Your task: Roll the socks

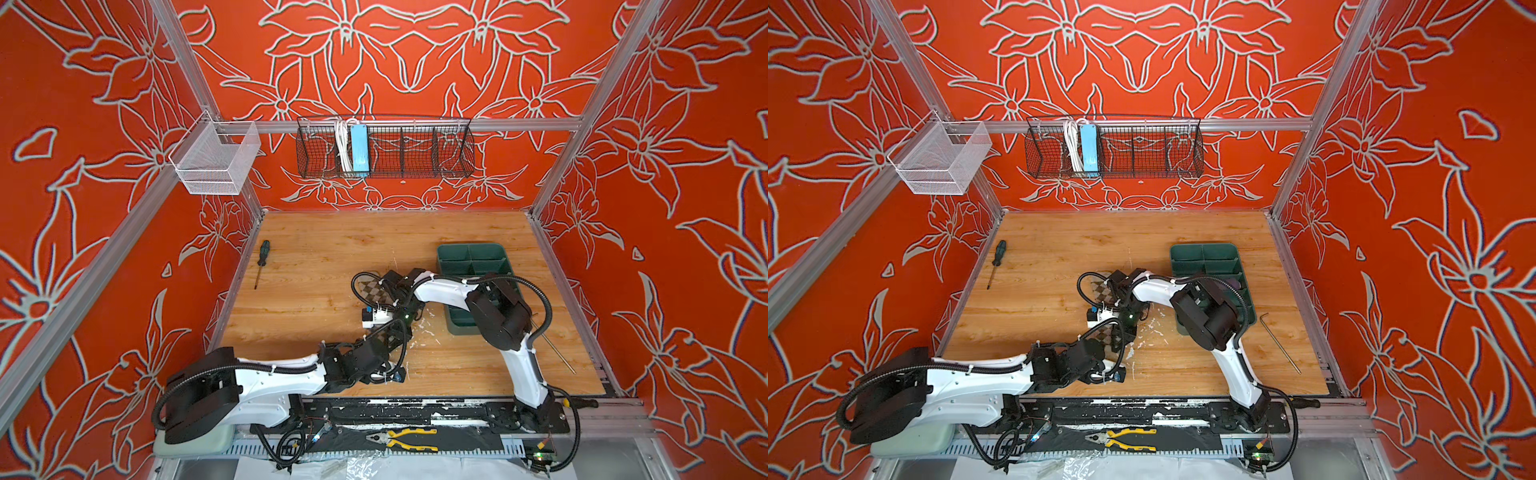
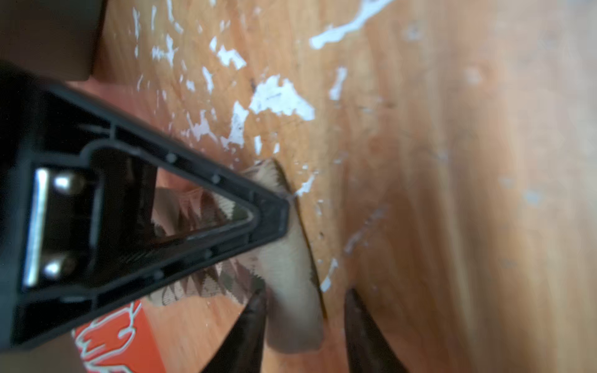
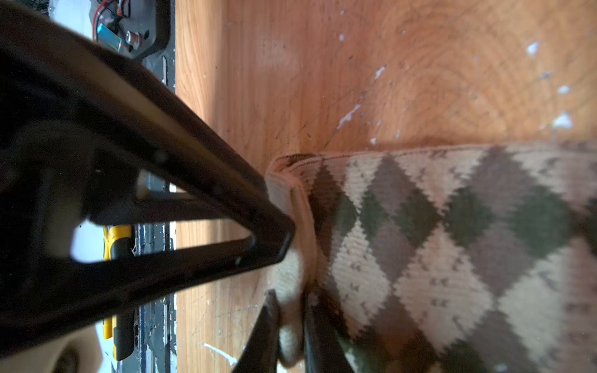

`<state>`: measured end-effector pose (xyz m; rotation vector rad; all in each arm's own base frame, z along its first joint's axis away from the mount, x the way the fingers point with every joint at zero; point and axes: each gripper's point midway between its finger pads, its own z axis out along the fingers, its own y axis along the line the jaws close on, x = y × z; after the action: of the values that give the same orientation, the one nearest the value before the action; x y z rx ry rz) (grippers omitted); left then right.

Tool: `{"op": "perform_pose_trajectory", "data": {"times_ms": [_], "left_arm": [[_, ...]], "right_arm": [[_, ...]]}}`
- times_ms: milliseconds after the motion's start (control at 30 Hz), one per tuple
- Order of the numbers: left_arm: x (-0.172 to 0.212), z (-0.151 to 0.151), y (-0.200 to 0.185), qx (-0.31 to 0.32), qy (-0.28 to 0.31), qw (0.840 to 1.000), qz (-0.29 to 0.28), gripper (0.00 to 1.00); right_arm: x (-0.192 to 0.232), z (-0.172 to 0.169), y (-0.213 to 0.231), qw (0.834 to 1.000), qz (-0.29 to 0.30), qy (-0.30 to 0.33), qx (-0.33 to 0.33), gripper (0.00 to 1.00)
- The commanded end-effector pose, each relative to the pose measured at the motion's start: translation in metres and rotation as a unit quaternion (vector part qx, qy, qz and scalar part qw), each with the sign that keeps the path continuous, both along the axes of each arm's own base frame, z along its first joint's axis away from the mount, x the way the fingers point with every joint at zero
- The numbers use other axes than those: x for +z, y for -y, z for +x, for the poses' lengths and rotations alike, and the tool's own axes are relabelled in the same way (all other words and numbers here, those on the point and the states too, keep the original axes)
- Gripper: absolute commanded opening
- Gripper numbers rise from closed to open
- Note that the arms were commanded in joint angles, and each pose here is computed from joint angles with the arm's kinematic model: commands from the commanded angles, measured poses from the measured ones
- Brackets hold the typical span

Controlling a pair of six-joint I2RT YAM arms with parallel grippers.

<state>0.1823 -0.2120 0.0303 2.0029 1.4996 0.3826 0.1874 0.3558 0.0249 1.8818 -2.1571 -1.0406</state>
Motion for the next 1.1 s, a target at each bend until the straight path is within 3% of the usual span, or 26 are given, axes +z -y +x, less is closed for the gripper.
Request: {"op": "perform_pose_trajectory", "data": {"times_ms": [0, 233, 467, 633, 767, 833, 900, 1000, 1067], "left_arm": [[-0.002, 0.005, 0.009, 0.021, -0.011, 1.0, -0.016, 0.31], [-0.01, 0.01, 0.006, 0.054, -0.038, 0.998, 0.0, 0.0], [-0.001, 0.013, -0.002, 0.082, -0.064, 0.994, -0.023, 0.0], [0.001, 0.005, -0.006, 0.086, -0.142, 0.985, -0.053, 0.0], [0.0, -0.002, -0.003, 0.089, -0.217, 0.97, -0.066, 0.0], [0.001, 0.0, -0.003, 0.097, -0.248, 0.961, -0.071, 0.0], [0.001, 0.002, -0.002, 0.122, -0.281, 0.948, -0.087, 0.0], [0.002, 0.003, -0.001, 0.137, -0.33, 0.929, -0.1, 0.0], [0.002, 0.004, 0.0, 0.147, -0.353, 0.918, -0.105, 0.0]], "right_arm": [[-0.036, 0.009, 0.021, 0.998, -0.045, 0.035, 0.014, 0.19], [-0.026, 0.017, 0.031, 0.997, -0.033, 0.07, -0.004, 0.21], [0.0, 0.041, 0.038, 0.986, 0.017, 0.149, -0.066, 0.26], [0.04, 0.063, 0.04, 0.966, 0.07, 0.223, -0.113, 0.29], [0.084, 0.098, 0.053, 0.923, 0.119, 0.308, -0.198, 0.32], [0.113, 0.119, 0.064, 0.886, 0.145, 0.359, -0.255, 0.32], [0.149, 0.135, 0.08, 0.834, 0.174, 0.421, -0.311, 0.33], [0.199, 0.124, 0.093, 0.781, 0.238, 0.485, -0.314, 0.33], [0.221, 0.1, 0.093, 0.769, 0.284, 0.505, -0.269, 0.33]]}}
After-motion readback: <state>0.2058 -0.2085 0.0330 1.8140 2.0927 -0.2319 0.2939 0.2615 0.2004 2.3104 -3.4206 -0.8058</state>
